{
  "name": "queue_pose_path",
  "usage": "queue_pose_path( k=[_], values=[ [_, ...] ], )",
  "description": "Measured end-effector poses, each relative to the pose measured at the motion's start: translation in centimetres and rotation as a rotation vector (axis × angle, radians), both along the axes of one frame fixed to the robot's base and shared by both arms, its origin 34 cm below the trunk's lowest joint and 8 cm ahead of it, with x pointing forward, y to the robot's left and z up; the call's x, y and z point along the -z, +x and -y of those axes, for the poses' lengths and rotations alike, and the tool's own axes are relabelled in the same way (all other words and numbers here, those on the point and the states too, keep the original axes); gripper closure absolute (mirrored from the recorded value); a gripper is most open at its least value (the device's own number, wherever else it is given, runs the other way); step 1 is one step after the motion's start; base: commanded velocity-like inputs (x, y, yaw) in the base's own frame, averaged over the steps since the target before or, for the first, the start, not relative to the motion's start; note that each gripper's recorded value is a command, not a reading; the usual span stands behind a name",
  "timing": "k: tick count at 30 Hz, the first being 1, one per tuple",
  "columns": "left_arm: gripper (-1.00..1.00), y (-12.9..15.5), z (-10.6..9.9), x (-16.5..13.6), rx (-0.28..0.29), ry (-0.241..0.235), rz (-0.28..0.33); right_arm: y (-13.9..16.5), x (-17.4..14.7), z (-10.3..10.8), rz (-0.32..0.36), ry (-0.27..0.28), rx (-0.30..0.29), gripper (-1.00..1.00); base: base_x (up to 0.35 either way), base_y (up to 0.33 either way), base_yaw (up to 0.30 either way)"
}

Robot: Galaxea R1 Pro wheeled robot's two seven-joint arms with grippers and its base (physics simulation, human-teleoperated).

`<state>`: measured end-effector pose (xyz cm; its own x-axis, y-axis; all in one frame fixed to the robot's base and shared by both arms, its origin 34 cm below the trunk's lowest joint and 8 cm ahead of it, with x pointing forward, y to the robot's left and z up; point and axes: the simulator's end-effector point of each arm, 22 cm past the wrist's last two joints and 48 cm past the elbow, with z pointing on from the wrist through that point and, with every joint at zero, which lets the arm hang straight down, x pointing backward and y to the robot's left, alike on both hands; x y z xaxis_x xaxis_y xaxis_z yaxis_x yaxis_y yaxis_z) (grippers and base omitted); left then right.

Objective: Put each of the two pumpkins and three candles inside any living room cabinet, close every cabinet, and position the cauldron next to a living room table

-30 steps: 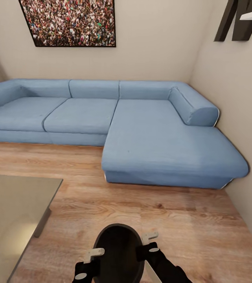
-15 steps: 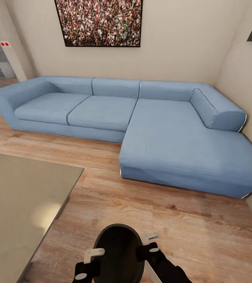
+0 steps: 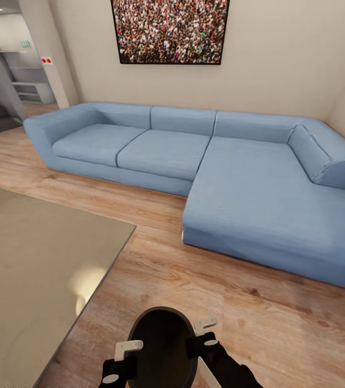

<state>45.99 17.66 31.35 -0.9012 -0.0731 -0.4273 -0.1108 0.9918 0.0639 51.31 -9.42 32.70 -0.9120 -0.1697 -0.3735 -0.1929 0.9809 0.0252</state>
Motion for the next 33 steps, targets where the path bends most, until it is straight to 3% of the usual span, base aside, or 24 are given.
queue_pose_path(
  k=[28, 33],
  values=[
    [1.0, -0.01, -0.01, 0.0, 0.0, 0.0, 0.0, -0.01, 0.0, -0.01, 0.0, 0.0, 0.0, 1.0, -0.001, 0.0, 0.005],
    [1.0, 0.02, -0.03, 0.01, 0.0, -0.001, 0.0, 0.02, -0.01, -0.03, 0.001, 0.0, -0.001, 1.0, -0.051, 0.0, 0.161]
  ],
)
